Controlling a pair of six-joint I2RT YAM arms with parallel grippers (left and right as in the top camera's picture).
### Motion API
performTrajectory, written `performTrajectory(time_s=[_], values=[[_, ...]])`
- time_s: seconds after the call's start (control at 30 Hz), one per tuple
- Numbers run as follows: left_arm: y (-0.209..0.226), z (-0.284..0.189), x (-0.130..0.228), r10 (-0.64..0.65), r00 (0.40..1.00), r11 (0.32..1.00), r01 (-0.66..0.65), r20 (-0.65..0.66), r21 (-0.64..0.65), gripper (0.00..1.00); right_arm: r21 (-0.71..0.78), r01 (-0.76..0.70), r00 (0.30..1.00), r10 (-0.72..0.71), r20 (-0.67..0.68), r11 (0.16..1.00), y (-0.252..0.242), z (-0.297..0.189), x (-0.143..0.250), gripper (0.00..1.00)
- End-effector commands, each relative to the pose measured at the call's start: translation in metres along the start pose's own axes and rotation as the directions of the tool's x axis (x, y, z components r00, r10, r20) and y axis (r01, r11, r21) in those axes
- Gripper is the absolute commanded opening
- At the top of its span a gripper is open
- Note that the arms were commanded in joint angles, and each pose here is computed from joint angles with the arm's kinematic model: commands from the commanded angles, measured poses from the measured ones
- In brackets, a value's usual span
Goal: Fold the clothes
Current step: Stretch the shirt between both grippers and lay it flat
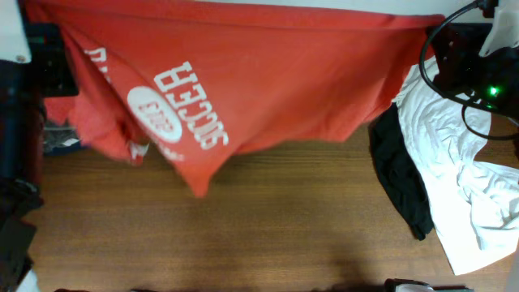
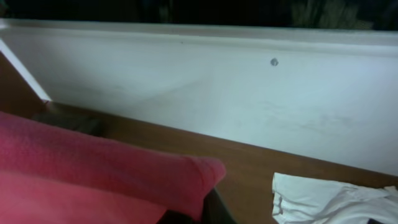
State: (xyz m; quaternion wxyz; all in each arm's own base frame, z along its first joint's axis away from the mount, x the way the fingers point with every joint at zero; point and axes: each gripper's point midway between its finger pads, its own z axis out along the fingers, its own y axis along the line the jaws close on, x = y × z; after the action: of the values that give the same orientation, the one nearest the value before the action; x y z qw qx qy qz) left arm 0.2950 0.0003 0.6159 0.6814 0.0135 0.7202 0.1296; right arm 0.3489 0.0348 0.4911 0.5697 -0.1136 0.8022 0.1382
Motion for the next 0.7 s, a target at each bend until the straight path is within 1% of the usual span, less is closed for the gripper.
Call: performTrajectory(time_s=[0.0, 0.07, 0.13, 0.17, 0.2, 0.23, 0.27, 0.3, 0.33, 0.37, 0.4, 0.43, 0.47, 0.5, 0.53, 0.57, 0.6, 0.67], values=[[-0.015, 0.041, 0.018, 0.034, 0.997, 0.999, -0.035, -0.073, -0.012, 0.01, 0.015, -0.035, 0.998, 0.036, -0.057, 0.999, -0.022, 0.034, 0.012, 0.04], [-0.034, 0.087, 0.041, 0.064, 0.987, 0.998, -0.068, -0.146, -0.02, 0.01, 0.001, -0.052, 0.993, 0.051, -0.104, 0.999, -0.037, 0.075, 0.026, 0.04], [-0.044, 0.139, 0.063, 0.078, 0.978, 0.991, -0.097, -0.196, -0.089, 0.0, -0.052, 0.015, 0.996, -0.02, -0.09, 0.999, -0.04, 0.117, 0.028, 0.04], [-0.046, 0.163, 0.067, 0.072, 0.981, 0.99, -0.093, -0.181, -0.11, 0.0, -0.068, 0.043, 0.998, -0.046, -0.049, 0.997, -0.04, 0.136, 0.021, 0.04], [-0.047, 0.185, 0.063, 0.073, 0.988, 0.988, -0.09, -0.138, -0.126, 0.0, -0.077, 0.092, 0.995, -0.09, 0.033, 0.993, -0.039, 0.155, 0.005, 0.04], [-0.047, 0.201, 0.051, 0.089, 0.994, 0.986, -0.097, -0.068, -0.138, 0.0, -0.075, 0.139, 0.984, -0.129, 0.119, 0.988, -0.037, 0.166, -0.014, 0.04], [-0.048, 0.207, 0.038, 0.097, 0.995, 0.986, -0.097, -0.007, -0.134, 0.0, -0.053, 0.187, 0.961, -0.171, 0.216, 0.981, -0.039, 0.169, -0.036, 0.04], [-0.051, 0.21, 0.025, 0.09, 0.994, 0.993, -0.084, 0.062, -0.087, 0.0, -0.039, 0.202, 0.95, -0.187, 0.249, 0.978, -0.04, 0.169, -0.044, 0.04], [-0.055, 0.213, 0.03, 0.097, 0.994, 0.994, -0.095, 0.051, -0.044, 0.0, -0.043, 0.198, 0.954, -0.182, 0.239, 0.979, -0.042, 0.175, -0.039, 0.04], [-0.057, 0.216, 0.042, 0.106, 0.994, 0.994, -0.106, 0.011, -0.029, 0.0, -0.052, 0.179, 0.966, -0.165, 0.199, 0.983, -0.045, 0.181, -0.028, 0.04], [-0.064, 0.222, 0.064, 0.13, 0.989, 0.991, -0.13, -0.064, -0.002, 0.0, -0.066, 0.148, 0.981, -0.138, 0.137, 0.987, -0.048, 0.192, -0.009, 0.04], [-0.071, 0.227, 0.091, 0.157, 0.976, 0.988, -0.154, -0.152, 0.029, 0.0, -0.079, 0.111, 0.992, -0.106, 0.064, 0.991, -0.052, 0.204, 0.013, 0.04], [-0.078, 0.23, 0.121, 0.189, 0.95, 0.982, -0.178, -0.249, 0.066, 0.0, -0.091, 0.063, 0.997, -0.066, -0.031, 0.994, -0.056, 0.216, 0.042, 0.04], [-0.086, 0.23, 0.163, 0.224, 0.897, 0.974, -0.194, -0.38, 0.116, 0.01, -0.099, 0.014, 0.992, -0.026, -0.126, 0.995, -0.059, 0.224, 0.07, 0.04], [-0.092, 0.229, 0.189, 0.228, 0.859, 0.973, -0.181, -0.459, 0.146, 0.02, -0.101, -0.031, 0.978, 0.01, -0.211, 0.994, -0.06, 0.229, 0.095, 0.04], [-0.097, 0.226, 0.208, 0.235, 0.825, 0.97, -0.169, -0.514, 0.172, 0.03, -0.098, -0.061, 0.964, 0.033, -0.265, 0.993, -0.061, 0.23, 0.11, 0.04], [-0.112, 0.216, 0.246, 0.263, 0.742, 0.959, -0.129, -0.617, 0.253, 0.09, -0.094, -0.111, 0.931, 0.071, -0.358, 0.989, -0.059, 0.228, 0.136, 0.04], [-0.126, 0.198, 0.279, 0.307, 0.646, 0.936, -0.074, -0.698, 0.343, 0.15, -0.086, -0.149, 0.899, 0.099, -0.426, 0.985, -0.057, 0.222, 0.153, 0.04]])
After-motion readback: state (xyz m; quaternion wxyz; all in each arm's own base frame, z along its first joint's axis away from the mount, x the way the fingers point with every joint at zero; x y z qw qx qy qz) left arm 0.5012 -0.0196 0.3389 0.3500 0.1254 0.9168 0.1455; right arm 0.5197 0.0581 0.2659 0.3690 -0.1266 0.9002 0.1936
